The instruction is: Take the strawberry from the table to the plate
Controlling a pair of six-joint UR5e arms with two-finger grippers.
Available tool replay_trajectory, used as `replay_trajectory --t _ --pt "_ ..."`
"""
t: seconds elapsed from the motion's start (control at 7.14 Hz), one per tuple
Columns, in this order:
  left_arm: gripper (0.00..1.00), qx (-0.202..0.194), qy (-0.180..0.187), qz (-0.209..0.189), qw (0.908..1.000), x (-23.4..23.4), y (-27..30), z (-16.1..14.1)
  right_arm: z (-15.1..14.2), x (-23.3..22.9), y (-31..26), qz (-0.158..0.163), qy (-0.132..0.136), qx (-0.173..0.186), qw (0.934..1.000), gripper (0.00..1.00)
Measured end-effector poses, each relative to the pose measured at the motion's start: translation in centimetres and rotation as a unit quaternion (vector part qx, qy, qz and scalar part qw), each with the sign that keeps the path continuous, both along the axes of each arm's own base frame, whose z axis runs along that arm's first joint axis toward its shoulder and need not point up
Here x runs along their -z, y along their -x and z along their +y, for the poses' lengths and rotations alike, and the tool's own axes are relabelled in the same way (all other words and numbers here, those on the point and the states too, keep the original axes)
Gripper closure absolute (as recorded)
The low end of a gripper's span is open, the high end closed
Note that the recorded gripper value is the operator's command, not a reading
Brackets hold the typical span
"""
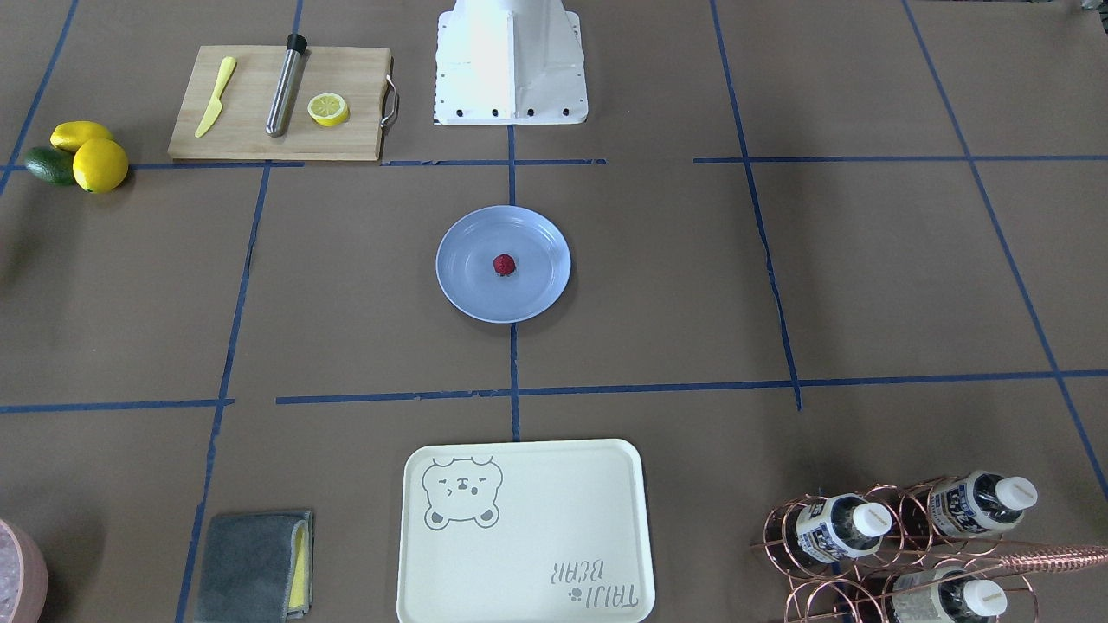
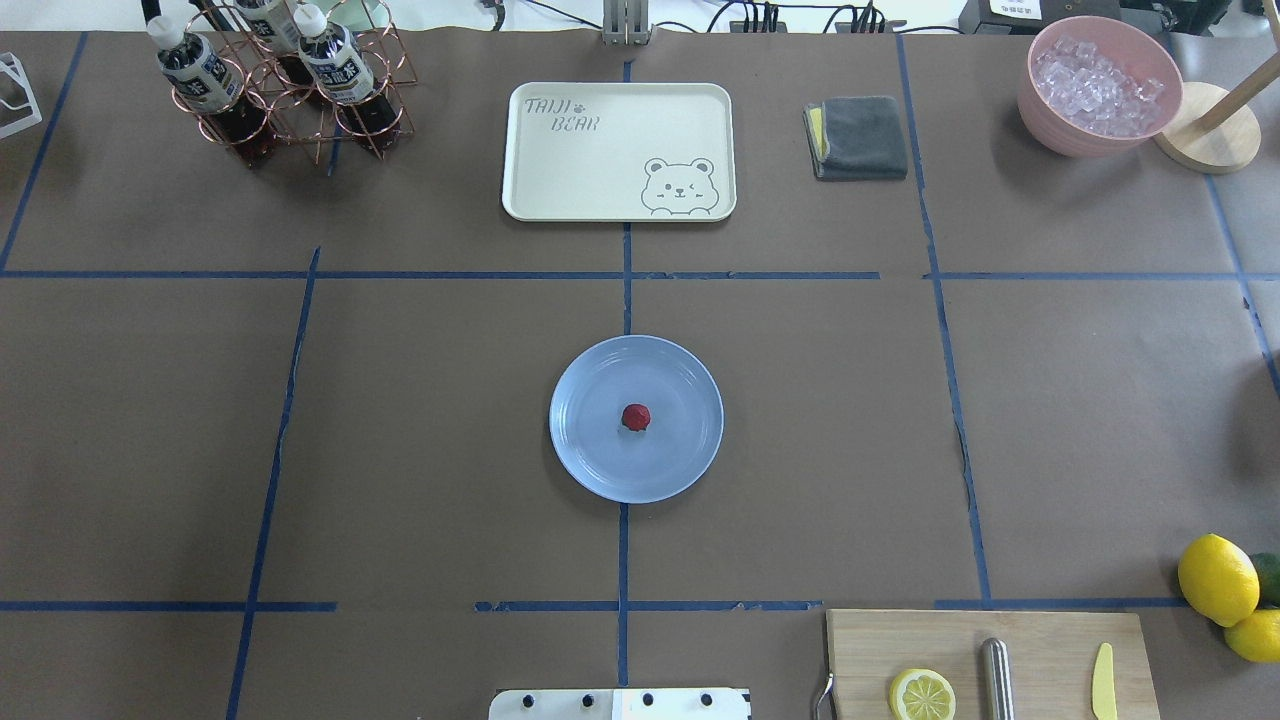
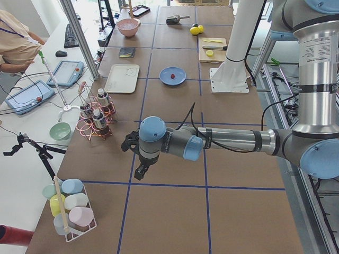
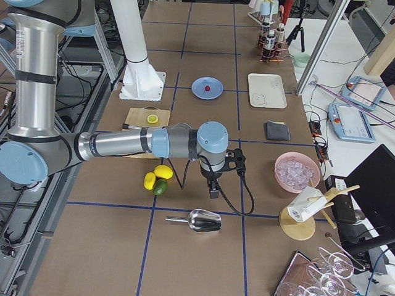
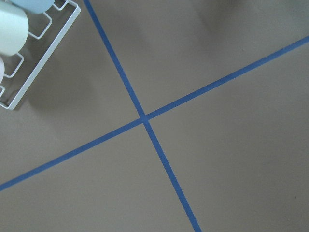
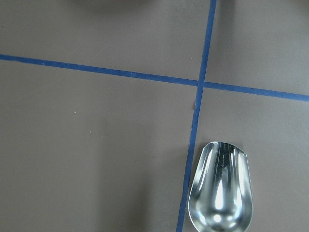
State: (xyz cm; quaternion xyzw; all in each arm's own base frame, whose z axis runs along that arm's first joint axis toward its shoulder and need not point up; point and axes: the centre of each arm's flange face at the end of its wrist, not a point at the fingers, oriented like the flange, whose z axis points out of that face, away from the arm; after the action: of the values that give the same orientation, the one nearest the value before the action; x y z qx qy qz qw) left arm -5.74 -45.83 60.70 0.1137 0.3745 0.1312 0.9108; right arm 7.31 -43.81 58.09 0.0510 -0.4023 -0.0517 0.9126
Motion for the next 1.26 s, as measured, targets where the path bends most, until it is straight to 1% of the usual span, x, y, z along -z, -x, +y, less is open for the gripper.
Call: replay_trajectory --t 0.28,0.42,0.56,0.7,0.84,1.26 --pt "0.00 0.024 0.050 0.005 0.9984 -0.1 0.0 0.7 -0.2 0.4 0.0 -0.004 0.005 -0.003 1.0000 0.00" --pt "0.00 0.048 0.077 0.008 0.9958 -0.1 0.0 0.8 -0.2 0.5 0.1 -0.007 0.009 -0.004 0.9999 0.00" --pt "0.00 0.067 0.095 0.009 0.9932 0.0 0.1 0.9 -0.4 0.6 0.1 -0.009 0.013 -0.006 0.9999 0.00" --pt "0.00 0.075 0.102 0.007 0.9919 -0.1 0.2 1.0 -0.6 0.7 0.1 -0.010 0.016 -0.009 0.9998 0.00" --pt "0.00 0.080 0.102 0.003 0.9916 0.0 0.3 1.1 -0.7 0.8 0.1 -0.010 0.018 -0.011 0.9997 0.00" --pt "0.00 0.089 0.093 -0.008 0.9916 1.3 0.9 3.4 -0.8 0.7 0.3 -0.010 0.020 -0.010 0.9997 0.00"
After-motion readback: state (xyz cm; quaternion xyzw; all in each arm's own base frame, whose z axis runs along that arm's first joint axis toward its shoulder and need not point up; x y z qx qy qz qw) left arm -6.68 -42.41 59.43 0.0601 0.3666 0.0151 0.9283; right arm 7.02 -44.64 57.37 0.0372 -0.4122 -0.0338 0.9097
